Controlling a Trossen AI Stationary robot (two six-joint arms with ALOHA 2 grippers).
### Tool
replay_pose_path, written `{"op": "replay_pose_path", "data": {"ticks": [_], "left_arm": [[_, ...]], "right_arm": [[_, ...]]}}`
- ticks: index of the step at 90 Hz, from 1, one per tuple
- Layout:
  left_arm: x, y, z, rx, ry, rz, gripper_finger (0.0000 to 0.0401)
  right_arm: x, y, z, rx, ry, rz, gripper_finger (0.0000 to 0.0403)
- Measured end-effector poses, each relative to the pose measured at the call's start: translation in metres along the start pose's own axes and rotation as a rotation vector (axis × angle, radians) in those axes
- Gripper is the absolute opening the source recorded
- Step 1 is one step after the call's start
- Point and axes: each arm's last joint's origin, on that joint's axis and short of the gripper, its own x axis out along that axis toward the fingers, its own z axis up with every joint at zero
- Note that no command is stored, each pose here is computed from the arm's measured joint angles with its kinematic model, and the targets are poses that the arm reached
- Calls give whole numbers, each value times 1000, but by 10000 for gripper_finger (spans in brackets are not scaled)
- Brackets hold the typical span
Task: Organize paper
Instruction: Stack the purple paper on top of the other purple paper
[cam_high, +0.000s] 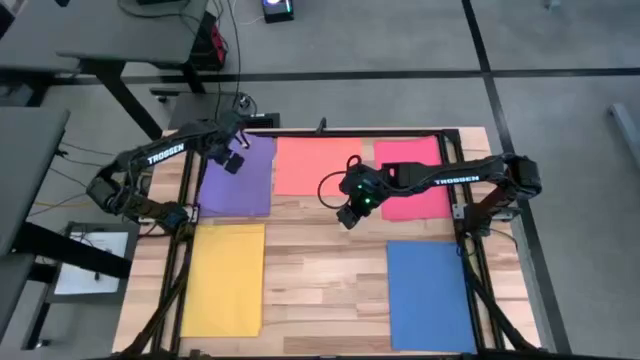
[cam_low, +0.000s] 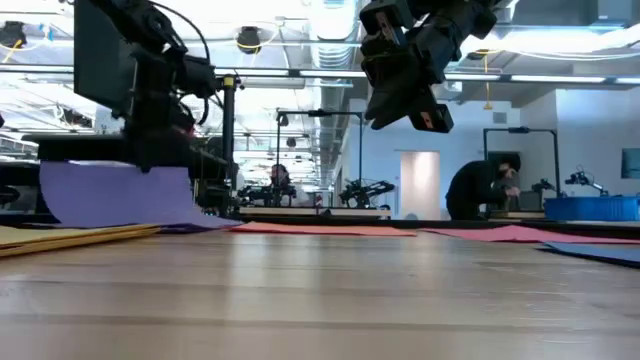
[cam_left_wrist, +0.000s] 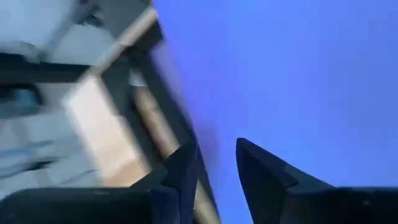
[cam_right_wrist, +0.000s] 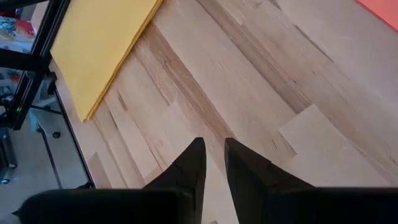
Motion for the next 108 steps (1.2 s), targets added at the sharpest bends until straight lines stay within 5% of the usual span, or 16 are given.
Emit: {"op": "replay_pose_path", "data": {"ticks": [15, 39, 55, 62, 83, 108], "left_arm": [[-17, 9, 7, 55, -9, -18, 92], [-29, -31, 0, 328, -61, -759, 92], [-29, -86, -29, 528, -15, -871, 92], [-29, -106, -39, 465, 10, -878, 92], [-15, -133, -54, 40, 120, -880, 92], [-20, -143, -71, -107, 254, -787, 92]], "right_arm": [[0, 0, 0, -2, -1, 2, 52], [0, 3, 4, -112, -42, 29, 52], [1, 3, 5, -111, -74, -1, 52], [1, 3, 5, -112, -74, -3, 52], [1, 4, 4, -114, -73, -2, 52], [1, 4, 4, -115, -72, -2, 52]]}}
